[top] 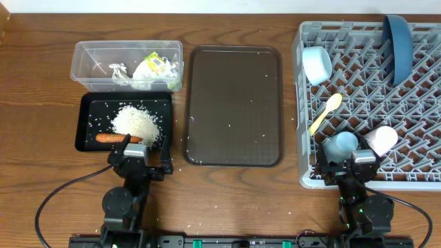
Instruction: Sort waste into correct bins and load items into the dishwasher rack
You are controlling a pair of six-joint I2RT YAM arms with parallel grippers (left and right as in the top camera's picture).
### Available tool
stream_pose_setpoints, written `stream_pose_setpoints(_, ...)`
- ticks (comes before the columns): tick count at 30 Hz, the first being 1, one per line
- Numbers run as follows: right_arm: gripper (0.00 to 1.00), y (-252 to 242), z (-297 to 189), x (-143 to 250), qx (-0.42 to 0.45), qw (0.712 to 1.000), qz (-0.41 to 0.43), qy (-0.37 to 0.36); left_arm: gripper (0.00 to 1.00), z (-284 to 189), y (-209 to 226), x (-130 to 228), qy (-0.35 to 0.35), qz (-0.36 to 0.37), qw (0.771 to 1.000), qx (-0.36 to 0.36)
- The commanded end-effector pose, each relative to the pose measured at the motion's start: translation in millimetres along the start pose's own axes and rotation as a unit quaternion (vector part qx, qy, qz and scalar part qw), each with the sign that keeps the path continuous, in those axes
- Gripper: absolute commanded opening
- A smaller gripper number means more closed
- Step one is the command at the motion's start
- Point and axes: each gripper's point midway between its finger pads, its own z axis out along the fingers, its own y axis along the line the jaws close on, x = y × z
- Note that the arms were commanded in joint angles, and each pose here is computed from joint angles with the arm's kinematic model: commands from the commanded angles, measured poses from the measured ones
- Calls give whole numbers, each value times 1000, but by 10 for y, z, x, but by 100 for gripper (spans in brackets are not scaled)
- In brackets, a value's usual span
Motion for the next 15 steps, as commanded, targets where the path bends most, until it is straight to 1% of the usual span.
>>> stream_pose_setpoints(1, 99, 27, -2, 2, -6, 1000, 8, 0, 96, -22, 84, -33, -17, 8, 1000, -19)
stream_pose_setpoints(5, 99, 28, -2, 2, -7, 1000, 8, -1, 96, -40, 104, -17, -27, 8, 999, -23)
stream_pose_setpoints(8, 99, 28, -2, 2, -7, 1000, 8, -1, 96, -58, 91, 24, -20, 7, 1000, -20)
stream_pose_setpoints(15, 99, 27, -2, 2, -6, 1000, 8, 0, 96, -70, 79, 269, 29, 4, 999, -16)
